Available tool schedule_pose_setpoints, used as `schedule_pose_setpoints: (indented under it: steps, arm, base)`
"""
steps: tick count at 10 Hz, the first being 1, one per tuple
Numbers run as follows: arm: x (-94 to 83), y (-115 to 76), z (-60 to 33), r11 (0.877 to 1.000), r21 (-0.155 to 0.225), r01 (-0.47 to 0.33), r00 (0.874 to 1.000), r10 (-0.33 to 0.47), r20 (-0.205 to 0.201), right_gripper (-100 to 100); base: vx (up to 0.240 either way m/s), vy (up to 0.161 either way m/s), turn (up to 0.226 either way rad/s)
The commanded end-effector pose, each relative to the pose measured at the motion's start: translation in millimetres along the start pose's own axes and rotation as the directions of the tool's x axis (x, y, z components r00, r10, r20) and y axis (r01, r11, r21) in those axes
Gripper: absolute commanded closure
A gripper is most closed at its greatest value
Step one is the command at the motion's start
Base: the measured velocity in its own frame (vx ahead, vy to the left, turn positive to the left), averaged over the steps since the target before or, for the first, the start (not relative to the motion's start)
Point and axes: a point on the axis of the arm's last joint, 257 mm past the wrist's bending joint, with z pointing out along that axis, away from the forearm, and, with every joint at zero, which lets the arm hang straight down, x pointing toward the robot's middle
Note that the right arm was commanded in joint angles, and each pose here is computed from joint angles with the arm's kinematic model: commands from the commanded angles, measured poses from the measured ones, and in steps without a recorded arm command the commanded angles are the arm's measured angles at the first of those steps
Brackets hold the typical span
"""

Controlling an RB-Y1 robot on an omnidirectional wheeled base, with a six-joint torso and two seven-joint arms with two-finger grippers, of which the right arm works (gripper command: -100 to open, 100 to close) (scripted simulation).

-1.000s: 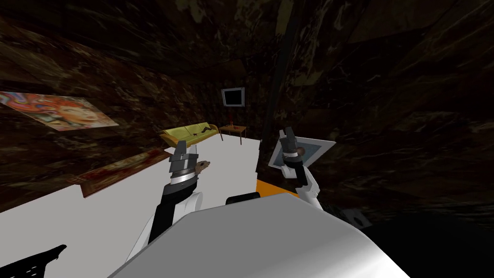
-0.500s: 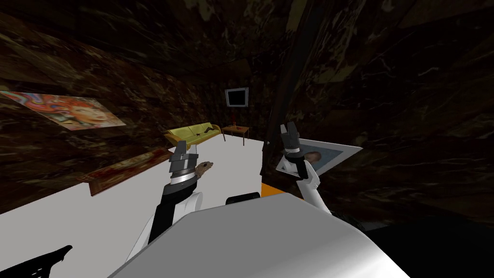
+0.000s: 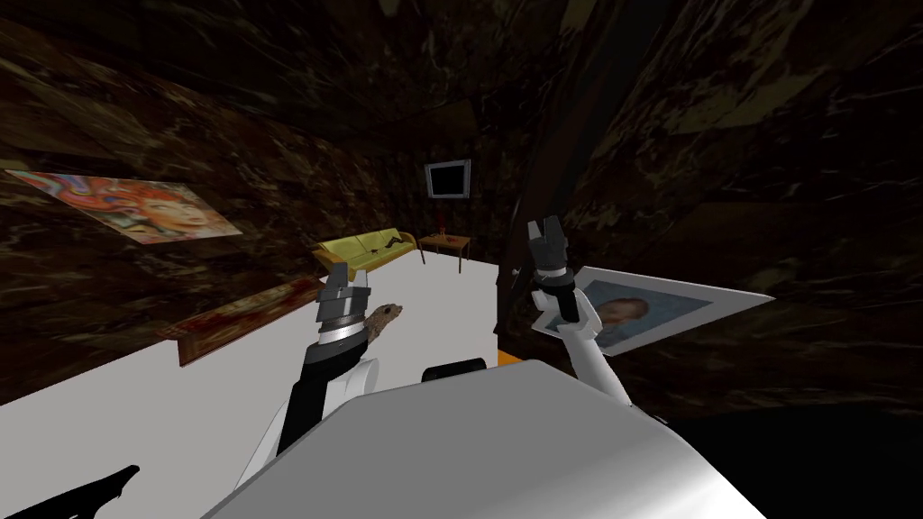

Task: Push the door open

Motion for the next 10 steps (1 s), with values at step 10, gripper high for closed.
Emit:
schedule_pose_setpoints:
  steps: [10]
  arm:
    - [-35.2, 42.5, 57.8, 0.958, -0.268, 0.105, 0.989, -0.129, -0.076, -100]
  base:
    - [0.174, 0.085, 0.038]
